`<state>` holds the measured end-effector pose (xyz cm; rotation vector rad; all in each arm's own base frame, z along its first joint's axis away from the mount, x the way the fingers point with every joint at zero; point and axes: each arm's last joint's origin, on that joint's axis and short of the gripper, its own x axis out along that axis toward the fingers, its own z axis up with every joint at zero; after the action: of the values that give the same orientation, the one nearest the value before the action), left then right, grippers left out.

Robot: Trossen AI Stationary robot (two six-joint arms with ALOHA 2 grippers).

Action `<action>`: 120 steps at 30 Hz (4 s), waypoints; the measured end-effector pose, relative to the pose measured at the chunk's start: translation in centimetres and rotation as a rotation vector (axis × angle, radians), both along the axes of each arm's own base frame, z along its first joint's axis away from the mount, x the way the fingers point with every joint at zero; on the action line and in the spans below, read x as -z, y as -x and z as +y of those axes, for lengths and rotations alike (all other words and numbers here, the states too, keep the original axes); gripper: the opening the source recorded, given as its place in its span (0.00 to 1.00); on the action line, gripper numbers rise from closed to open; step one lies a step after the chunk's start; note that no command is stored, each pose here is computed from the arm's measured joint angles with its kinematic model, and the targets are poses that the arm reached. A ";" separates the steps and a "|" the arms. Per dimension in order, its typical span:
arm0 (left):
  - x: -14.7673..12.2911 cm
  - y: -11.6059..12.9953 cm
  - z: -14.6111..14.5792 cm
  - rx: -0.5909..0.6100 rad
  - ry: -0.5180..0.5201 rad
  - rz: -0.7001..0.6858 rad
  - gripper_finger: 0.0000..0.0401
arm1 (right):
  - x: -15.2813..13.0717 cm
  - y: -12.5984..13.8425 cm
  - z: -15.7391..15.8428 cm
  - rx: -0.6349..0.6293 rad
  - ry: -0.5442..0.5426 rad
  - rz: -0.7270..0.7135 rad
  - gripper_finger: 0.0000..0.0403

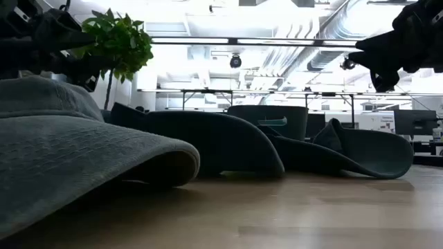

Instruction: Pick & Place hat

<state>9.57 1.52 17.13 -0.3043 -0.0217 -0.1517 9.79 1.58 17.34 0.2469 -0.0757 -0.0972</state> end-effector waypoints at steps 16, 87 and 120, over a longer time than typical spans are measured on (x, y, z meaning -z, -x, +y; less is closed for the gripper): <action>0.0 0.0 0.0 -0.004 0.000 0.000 0.57 | 0.0 0.0 0.0 0.000 0.000 0.000 0.32; 0.0 0.0 0.0 -0.004 0.000 0.000 0.57 | 0.0 0.0 0.0 0.000 0.000 0.000 0.32; -3.0 -0.2 0.7 -0.215 0.036 0.004 0.57 | 0.0 0.0 0.0 0.000 0.000 -0.001 0.32</action>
<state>9.75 2.19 20.13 -0.3358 -0.0528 0.0631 9.79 1.58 17.35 0.2471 -0.0763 -0.0974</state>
